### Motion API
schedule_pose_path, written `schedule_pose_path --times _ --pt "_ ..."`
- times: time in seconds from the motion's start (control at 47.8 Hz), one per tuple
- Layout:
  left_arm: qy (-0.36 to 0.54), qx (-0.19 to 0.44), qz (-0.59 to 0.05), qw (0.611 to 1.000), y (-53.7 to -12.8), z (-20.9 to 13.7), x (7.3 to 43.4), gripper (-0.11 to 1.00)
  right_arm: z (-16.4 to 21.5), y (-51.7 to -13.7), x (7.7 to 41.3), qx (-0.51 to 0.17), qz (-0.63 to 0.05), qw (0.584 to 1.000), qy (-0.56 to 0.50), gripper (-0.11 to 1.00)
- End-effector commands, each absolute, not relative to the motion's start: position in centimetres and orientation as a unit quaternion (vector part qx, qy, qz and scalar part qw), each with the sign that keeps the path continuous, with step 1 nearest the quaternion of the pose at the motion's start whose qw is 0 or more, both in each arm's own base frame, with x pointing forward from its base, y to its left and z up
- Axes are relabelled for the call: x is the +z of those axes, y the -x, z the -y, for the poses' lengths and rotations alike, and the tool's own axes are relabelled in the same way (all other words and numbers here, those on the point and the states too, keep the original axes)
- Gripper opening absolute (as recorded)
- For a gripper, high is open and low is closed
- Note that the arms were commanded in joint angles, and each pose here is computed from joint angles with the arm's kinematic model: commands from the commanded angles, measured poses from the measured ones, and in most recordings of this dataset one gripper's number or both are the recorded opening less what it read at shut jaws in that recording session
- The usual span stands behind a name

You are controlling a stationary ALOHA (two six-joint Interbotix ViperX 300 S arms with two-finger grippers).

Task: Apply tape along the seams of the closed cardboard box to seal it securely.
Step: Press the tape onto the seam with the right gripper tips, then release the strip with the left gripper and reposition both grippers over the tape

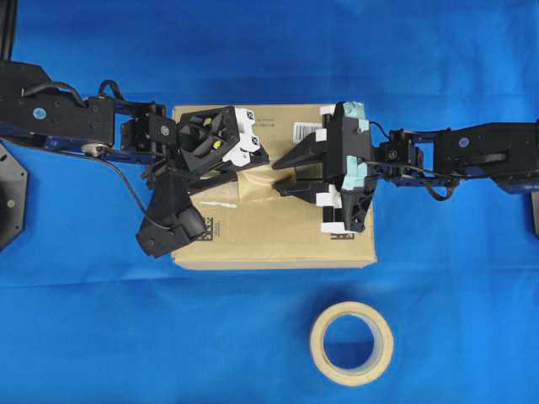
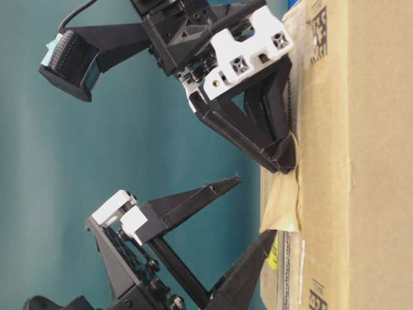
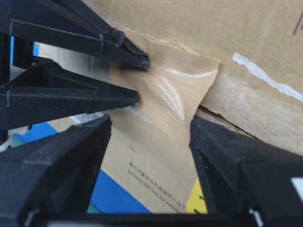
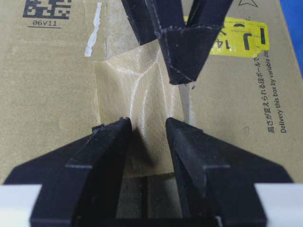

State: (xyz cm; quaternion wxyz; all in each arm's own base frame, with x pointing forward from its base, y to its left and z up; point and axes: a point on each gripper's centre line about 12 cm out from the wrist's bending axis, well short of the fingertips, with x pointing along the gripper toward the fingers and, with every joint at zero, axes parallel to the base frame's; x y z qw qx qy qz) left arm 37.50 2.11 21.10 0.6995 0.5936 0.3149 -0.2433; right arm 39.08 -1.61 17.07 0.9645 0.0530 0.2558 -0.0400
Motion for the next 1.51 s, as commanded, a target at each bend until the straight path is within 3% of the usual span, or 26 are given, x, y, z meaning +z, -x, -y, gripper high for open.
schedule_pose_path --times 0.0,0.773,1.003,1.171,1.359,1.484 --pt "-0.596 -0.237 -0.309 0.702 -37.8 -2.2 22.1 0.64 1.6 -39.3 17.7 -0.039 -0.248 0.966 -0.054 0.47" --pt "-0.590 -0.220 -0.305 0.714 -36.7 -2.7 23.1 0.63 1.3 -38.1 18.4 -0.038 -0.240 0.968 -0.060 0.47" --pt "-0.574 -0.148 -0.246 0.766 -35.8 -2.6 26.0 0.63 1.2 -36.5 20.9 -0.037 -0.201 0.977 -0.057 0.47" --pt "-0.521 -0.088 -0.191 0.827 -34.9 -2.1 27.3 0.62 1.3 -35.7 23.3 -0.036 -0.148 0.987 -0.054 0.47" --pt "-0.376 -0.037 -0.132 0.916 -34.2 -1.0 28.5 0.57 1.5 -35.4 25.5 -0.037 -0.097 0.994 -0.042 0.46" --pt "-0.260 -0.021 -0.117 0.958 -34.1 -0.6 28.4 0.41 2.1 -35.9 25.8 -0.046 -0.079 0.995 -0.042 0.37"
